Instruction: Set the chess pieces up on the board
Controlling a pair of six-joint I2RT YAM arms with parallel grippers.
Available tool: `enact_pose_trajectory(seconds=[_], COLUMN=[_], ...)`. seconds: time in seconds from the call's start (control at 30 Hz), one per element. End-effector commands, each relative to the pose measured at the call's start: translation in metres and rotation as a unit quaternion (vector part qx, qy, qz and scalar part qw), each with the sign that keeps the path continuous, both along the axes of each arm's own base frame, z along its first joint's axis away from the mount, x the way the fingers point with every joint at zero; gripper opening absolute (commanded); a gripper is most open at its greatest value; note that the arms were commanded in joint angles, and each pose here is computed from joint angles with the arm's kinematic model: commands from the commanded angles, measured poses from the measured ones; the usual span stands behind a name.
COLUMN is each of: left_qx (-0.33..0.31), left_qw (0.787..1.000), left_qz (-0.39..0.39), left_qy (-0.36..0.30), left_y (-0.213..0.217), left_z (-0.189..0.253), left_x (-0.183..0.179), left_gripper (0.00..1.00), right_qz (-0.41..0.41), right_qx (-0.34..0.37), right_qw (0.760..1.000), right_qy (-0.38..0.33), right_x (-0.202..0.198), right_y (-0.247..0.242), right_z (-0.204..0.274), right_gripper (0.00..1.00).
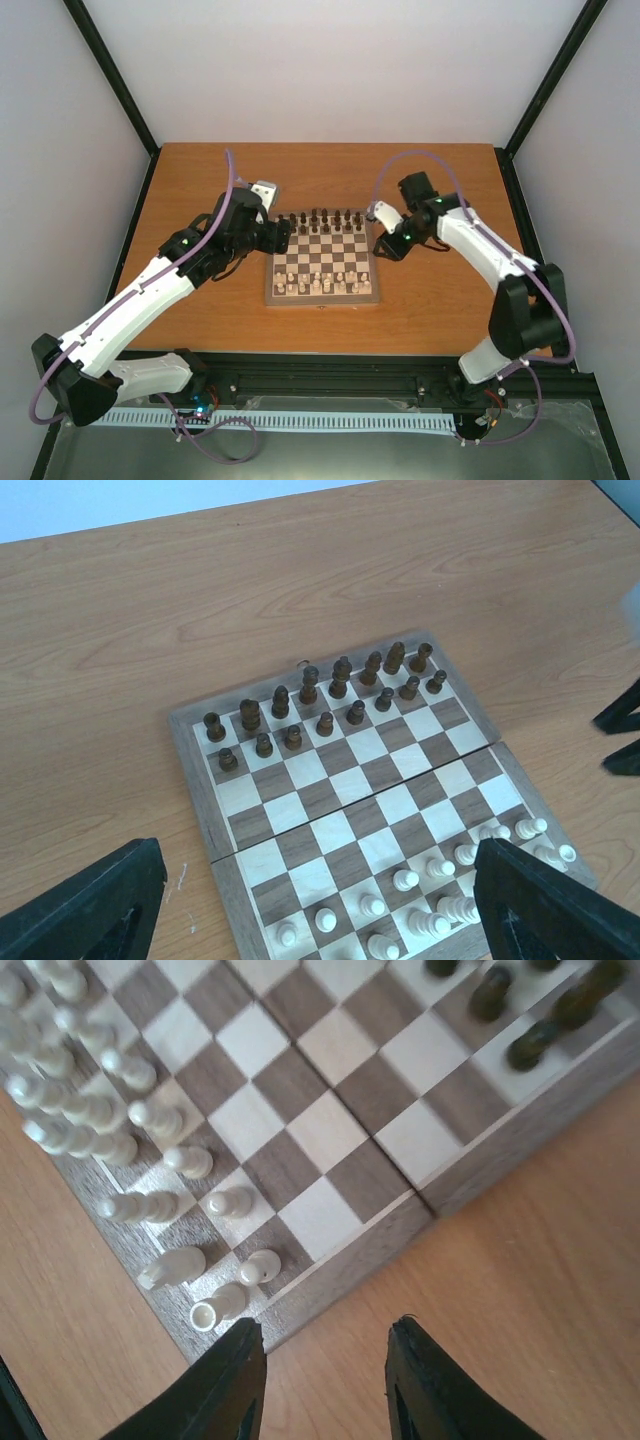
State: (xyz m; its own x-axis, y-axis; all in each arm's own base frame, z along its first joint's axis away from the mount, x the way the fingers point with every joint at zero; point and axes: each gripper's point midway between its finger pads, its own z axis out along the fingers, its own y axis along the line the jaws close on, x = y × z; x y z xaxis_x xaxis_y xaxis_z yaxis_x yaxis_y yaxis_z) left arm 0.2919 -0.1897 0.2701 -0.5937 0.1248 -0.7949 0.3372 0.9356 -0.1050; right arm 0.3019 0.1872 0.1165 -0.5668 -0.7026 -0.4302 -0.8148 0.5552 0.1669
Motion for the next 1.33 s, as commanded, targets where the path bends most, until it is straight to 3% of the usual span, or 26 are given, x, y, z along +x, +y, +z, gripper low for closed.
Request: enact_pose_trajectory(seconds=[0.0,0.13,0.27,0.37,0.4,0.43,0.63,0.73,0.83,1.03,1.3], left_qx=[0.014,0.031,0.043,0.038,0.033,0.028,0.051,0.098,0.131,0.08,0.073], left_qw=[1.0,0.999,0.999,0.999,0.999,0.999,0.997,0.985,0.97,0.98,0.979], left_qz=[0.013,0.027,0.024,0.013,0.012,0.019,0.058,0.119,0.169,0.138,0.144], left_qy=[-0.014,-0.025,-0.014,0.014,0.021,0.027,-0.03,-0.084,-0.119,-0.121,-0.122], left_y=[0.007,0.014,0.013,0.01,0.01,0.012,0.042,0.072,0.093,0.078,0.081], left_z=[0.004,0.005,-0.002,0.0,0.005,0.009,0.032,0.04,0.031,0.016,0.018], left_x=[0.006,0.01,0.011,0.003,0.0,-0.003,-0.007,0.0,0.005,0.002,-0.001], left_gripper=[0.87,0.9,0.96,1.0,1.0,1.0,1.0,1.0,1.0,1.0,1.0], right_qz=[-0.009,-0.047,-0.1,-0.171,-0.185,-0.196,-0.266,-0.318,-0.34,-0.327,-0.325], right_qx=[0.054,0.088,0.103,0.099,0.105,0.117,0.165,0.18,0.198,0.198,0.199], right_qw=[0.997,0.986,0.965,0.941,0.935,0.93,0.89,0.865,0.849,0.836,0.836], right_qy=[-0.058,-0.133,-0.221,-0.275,-0.283,-0.288,-0.332,-0.343,-0.353,-0.394,-0.395], right_x=[0.002,0.007,0.014,0.023,0.022,0.019,0.022,0.029,0.026,0.009,0.007], right_y=[-0.004,-0.019,-0.04,-0.068,-0.074,-0.079,-0.094,-0.106,-0.111,-0.116,-0.119], right_z=[0.055,0.101,0.138,0.155,0.16,0.165,0.21,0.228,0.215,0.203,0.199], right_gripper=[0.36,0.42,0.55,0.8,0.97,1.0,1.0,1.0,1.0,1.0,1.0])
